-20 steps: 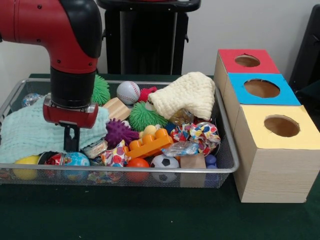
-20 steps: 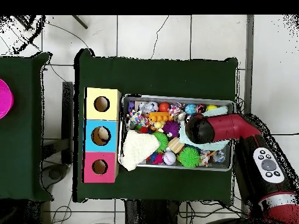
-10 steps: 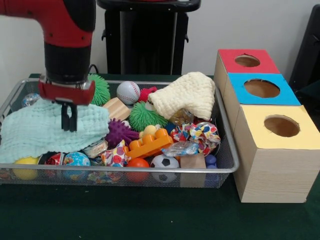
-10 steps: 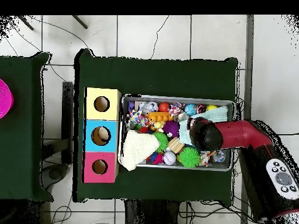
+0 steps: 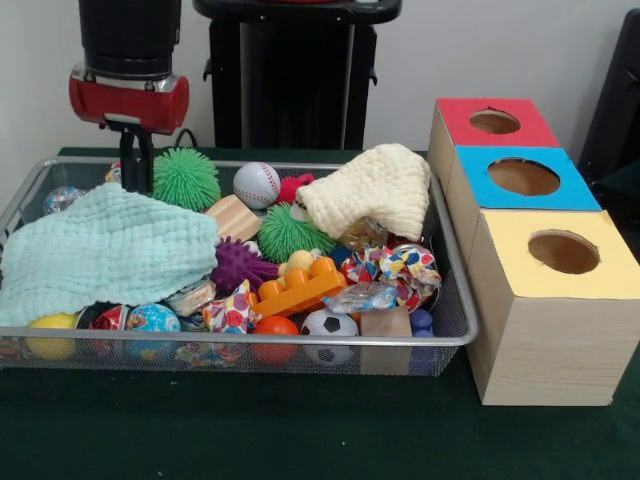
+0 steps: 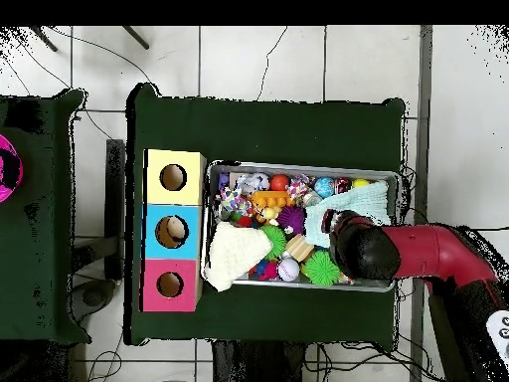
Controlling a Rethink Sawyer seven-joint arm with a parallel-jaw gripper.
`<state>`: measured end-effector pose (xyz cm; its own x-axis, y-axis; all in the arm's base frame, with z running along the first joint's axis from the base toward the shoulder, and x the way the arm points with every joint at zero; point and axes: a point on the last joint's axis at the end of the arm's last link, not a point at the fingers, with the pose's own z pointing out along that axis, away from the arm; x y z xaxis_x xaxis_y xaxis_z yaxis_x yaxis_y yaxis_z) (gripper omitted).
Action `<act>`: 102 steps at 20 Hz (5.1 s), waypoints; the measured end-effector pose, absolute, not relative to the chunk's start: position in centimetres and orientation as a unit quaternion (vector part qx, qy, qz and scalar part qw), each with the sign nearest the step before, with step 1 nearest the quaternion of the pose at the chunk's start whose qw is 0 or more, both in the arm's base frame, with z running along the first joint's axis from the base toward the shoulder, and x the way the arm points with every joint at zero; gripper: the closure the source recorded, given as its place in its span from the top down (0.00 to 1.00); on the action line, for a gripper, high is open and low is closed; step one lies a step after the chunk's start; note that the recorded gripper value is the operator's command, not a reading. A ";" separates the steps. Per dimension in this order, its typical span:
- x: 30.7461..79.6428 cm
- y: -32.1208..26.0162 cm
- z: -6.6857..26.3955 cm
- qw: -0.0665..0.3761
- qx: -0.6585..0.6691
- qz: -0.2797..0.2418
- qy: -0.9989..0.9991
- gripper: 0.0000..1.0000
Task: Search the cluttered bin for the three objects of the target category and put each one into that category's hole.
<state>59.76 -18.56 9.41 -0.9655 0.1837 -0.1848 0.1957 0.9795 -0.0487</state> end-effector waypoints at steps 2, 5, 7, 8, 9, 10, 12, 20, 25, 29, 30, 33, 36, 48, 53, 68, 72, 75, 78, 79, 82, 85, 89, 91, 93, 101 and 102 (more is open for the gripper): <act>59.6 -18.2 9.9 0.091 0.094 -0.032 0.991 0.00; 59.6 -17.5 10.5 0.093 0.090 -0.030 0.991 0.00; 59.6 -16.7 10.8 0.094 0.083 -0.026 0.992 1.00; 59.6 -16.7 10.8 0.094 0.082 -0.025 0.992 1.00; 59.6 -16.6 10.8 0.094 0.082 -0.025 0.992 1.00; 59.6 -16.6 10.8 0.094 0.082 -0.024 0.992 1.00; 59.5 -16.4 10.8 0.094 0.081 -0.020 0.992 1.00; 56.2 -17.3 10.2 0.025 0.100 -0.003 0.995 1.00; 53.6 -17.8 9.0 -0.008 0.111 0.010 0.994 1.00; 52.2 -17.5 7.8 -0.023 0.110 0.019 0.994 1.00; 51.8 -17.5 7.3 -0.027 0.106 0.021 0.994 1.00; 51.1 -17.3 6.1 -0.034 0.098 0.024 0.994 1.00; 50.1 -17.2 4.6 -0.043 0.087 0.026 0.995 1.00; 47.6 -16.5 1.0 -0.038 -0.005 -0.015 0.999 1.00; 47.7 -15.1 0.6 0.007 -0.113 -0.077 0.991 1.00; 47.5 -13.7 1.8 0.050 -0.170 -0.133 0.975 1.00; 47.7 -15.5 2.8 0.053 -0.120 -0.131 0.983 1.00; 47.9 -17.7 4.3 0.060 -0.072 -0.132 0.987 1.00; 48.2 -19.5 5.7 0.069 -0.038 -0.137 0.988 1.00; 48.3 -19.8 5.9 0.071 -0.033 -0.138 0.987 1.00; 48.5 -20.9 7.0 0.078 -0.014 -0.142 0.987 1.00; 48.6 -21.7 7.7 0.083 -0.005 -0.147 0.986 1.00; 48.7 -21.7 7.8 0.085 -0.006 -0.148 0.985 1.00; 48.8 -21.6 7.7 0.085 -0.006 -0.145 0.986 1.00; 48.9 -21.5 7.6 0.085 -0.007 -0.144 0.986 1.00; 48.9 -20.7 5.8 0.079 -0.008 -0.123 0.989 1.00; 48.9 -20.7 5.6 0.078 -0.006 -0.120 0.990 1.00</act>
